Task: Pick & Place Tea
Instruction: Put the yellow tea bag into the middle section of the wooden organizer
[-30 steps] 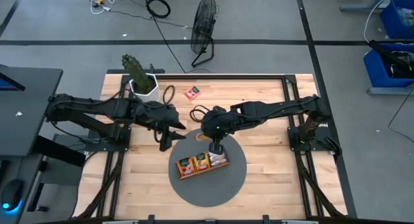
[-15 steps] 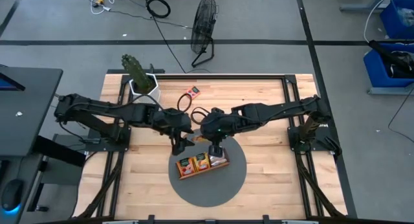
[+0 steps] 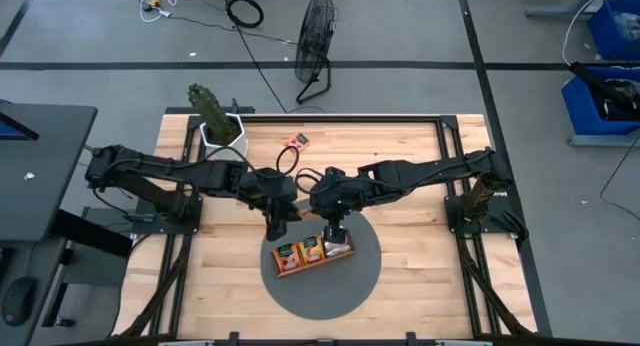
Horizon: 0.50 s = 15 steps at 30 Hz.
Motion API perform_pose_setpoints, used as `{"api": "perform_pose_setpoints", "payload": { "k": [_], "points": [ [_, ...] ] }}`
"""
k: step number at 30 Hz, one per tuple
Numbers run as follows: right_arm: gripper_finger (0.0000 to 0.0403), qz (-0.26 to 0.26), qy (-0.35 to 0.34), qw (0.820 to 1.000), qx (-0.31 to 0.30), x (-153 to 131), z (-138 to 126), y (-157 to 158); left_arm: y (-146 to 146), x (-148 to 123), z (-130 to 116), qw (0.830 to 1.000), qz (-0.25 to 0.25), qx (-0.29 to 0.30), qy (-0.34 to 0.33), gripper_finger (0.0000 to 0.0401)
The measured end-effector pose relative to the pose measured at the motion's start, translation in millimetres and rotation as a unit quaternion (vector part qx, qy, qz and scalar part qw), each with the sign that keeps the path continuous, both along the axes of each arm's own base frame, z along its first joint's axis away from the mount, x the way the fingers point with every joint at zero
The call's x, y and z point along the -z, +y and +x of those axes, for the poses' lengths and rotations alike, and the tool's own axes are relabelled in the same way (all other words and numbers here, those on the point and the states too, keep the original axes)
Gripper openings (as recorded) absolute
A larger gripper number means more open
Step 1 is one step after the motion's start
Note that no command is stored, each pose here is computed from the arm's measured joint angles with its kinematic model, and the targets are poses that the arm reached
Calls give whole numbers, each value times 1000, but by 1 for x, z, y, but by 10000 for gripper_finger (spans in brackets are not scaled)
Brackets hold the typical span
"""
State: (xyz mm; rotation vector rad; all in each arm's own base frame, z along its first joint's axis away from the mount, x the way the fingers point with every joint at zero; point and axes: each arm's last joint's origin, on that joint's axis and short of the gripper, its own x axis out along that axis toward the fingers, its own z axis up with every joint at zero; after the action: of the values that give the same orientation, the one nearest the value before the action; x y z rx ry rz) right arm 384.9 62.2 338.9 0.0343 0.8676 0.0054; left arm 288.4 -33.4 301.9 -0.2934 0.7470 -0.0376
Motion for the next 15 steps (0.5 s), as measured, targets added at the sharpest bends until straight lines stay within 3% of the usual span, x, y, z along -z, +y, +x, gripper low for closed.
{"api": "perform_pose_setpoints", "payload": {
  "k": [4, 10, 15],
  "points": [
    [0, 0, -4, 1000, 0, 0, 1, 0, 2, 0, 0, 1000, 3, 1, 0, 16],
    [26, -3, -8, 1000, 6, -3, -1, -1, 6, 0, -2, 1000, 14, -7, 4, 16],
    [74, -28, -44, 998, 32, -26, -16, -6, 8, -5, -7, 999, 34, -28, -4, 10]
  ]
}}
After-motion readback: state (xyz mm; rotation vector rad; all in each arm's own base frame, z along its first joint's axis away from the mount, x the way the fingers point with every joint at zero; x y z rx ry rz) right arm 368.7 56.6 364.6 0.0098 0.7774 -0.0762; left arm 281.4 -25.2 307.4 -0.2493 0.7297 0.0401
